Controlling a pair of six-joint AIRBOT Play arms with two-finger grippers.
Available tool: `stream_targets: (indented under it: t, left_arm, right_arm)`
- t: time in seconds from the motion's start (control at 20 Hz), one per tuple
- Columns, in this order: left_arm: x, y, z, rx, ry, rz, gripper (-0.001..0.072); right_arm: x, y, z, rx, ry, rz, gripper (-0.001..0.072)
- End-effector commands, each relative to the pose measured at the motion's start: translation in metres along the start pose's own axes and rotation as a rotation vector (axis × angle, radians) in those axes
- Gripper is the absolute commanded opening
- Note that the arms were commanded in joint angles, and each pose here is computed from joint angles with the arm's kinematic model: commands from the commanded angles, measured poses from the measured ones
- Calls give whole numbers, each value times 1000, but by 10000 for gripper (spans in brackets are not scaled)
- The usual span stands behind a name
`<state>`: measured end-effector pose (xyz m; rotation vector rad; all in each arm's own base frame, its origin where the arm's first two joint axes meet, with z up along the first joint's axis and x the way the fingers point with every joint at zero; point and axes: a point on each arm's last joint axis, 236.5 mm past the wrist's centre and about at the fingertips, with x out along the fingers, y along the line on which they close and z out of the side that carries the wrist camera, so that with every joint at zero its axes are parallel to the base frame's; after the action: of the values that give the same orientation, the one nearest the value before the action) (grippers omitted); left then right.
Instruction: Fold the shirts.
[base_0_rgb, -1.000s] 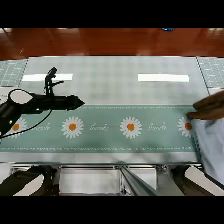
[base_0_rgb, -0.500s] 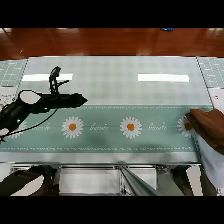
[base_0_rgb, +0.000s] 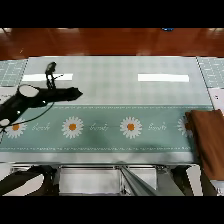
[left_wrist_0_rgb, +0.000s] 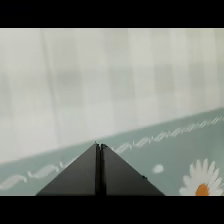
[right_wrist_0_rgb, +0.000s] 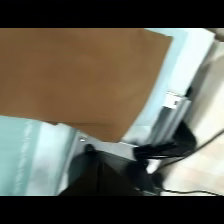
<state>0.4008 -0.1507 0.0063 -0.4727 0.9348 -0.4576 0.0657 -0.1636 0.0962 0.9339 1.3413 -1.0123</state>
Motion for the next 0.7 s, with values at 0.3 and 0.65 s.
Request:
stream_targets:
  t: [0.3,0.65]
  left_arm:
    - [-84,-42,103,206,-44,114,18]
    - [-20,-34,63,328,100,214,19]
  right_arm:
    - [-108,370,-66,-824,-269,852,25]
    - [50,433,-147,-1315,-243,270,25]
